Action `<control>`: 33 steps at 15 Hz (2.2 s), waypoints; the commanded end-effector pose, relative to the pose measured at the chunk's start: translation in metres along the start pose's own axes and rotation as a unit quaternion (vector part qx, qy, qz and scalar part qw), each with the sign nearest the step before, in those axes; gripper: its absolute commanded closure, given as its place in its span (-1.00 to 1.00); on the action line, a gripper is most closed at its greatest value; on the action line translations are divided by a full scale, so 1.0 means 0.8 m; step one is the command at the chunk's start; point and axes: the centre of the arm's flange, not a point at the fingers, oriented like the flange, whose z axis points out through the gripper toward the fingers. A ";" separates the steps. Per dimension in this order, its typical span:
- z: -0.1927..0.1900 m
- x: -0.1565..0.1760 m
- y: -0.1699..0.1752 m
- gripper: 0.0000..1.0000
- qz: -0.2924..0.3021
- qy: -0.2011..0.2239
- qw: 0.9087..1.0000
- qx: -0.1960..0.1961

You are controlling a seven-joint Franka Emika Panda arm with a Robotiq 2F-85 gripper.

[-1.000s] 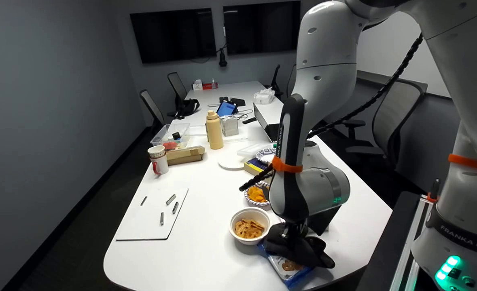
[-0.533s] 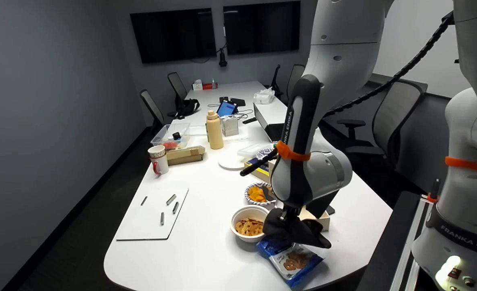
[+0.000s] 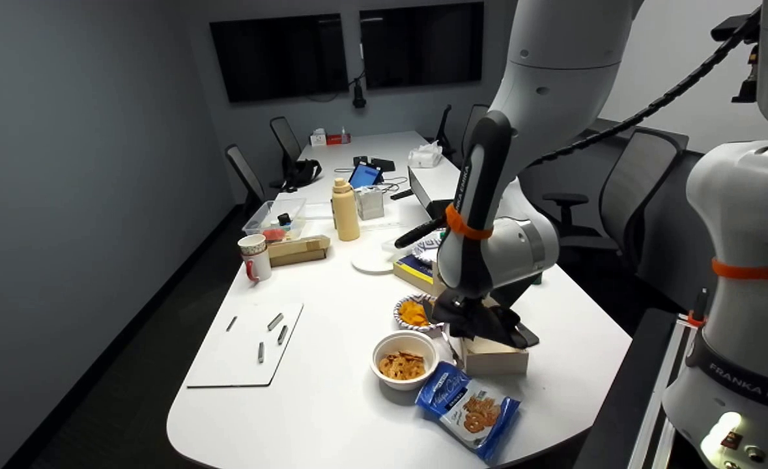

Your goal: Use a cloth to wipe the table

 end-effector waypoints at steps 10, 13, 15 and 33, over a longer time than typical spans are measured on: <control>-0.114 0.042 0.111 0.95 0.110 -0.047 0.992 -0.049; -0.125 0.038 0.143 0.95 0.159 -0.077 0.982 -0.059; -0.124 0.035 0.165 0.95 0.187 -0.087 0.976 -0.071; 0.063 -0.031 0.265 0.95 0.254 -0.100 0.961 -0.050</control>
